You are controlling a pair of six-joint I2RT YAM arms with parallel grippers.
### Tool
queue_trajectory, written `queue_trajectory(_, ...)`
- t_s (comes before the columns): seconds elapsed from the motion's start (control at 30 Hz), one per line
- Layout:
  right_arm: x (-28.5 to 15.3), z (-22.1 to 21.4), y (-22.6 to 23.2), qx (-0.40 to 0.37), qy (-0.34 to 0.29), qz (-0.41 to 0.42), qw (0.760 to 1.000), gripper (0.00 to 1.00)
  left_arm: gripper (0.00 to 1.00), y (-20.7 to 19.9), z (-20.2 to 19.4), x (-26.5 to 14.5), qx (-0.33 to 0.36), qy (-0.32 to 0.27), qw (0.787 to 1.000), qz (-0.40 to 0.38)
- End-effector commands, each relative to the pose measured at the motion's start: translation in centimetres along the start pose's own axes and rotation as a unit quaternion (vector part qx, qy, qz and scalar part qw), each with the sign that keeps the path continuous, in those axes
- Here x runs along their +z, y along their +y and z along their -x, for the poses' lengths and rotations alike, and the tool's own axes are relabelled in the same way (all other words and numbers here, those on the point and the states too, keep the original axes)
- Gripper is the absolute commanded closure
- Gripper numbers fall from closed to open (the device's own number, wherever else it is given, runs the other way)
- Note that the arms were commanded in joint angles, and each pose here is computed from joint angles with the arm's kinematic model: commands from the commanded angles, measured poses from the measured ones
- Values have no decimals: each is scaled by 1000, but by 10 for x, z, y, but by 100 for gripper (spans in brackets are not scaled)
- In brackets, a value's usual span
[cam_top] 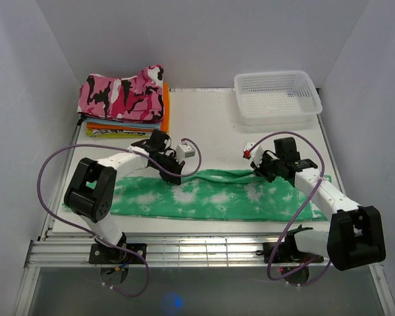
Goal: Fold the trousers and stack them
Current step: Fold the trousers
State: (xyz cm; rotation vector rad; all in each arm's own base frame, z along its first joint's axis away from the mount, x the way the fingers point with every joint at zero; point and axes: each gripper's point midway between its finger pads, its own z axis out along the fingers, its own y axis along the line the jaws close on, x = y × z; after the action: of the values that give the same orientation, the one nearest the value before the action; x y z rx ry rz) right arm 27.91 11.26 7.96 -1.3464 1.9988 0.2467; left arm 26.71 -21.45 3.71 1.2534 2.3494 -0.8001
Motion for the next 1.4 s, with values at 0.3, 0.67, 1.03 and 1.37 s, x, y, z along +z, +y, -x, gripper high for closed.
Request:
queue_trajectory(0.3,-4,12,-18,-21,-22,-36,999,92,100,-16,-22,-12,47,4,999,-8)
queue_trajectory(0.67,0,5,-16,-19,-12,-33,999,92,74,32,33,-36,-22,-69,992,100)
queue_trajectory(1.03,30,-20,-54,83,83,-70,991,92,50,33,52,-65,-12,-90,988,123)
queue_trajectory(1.37,56,-53,-84,214,192,-70,955,92,51,-19,-42,-60,51,33,997,43)
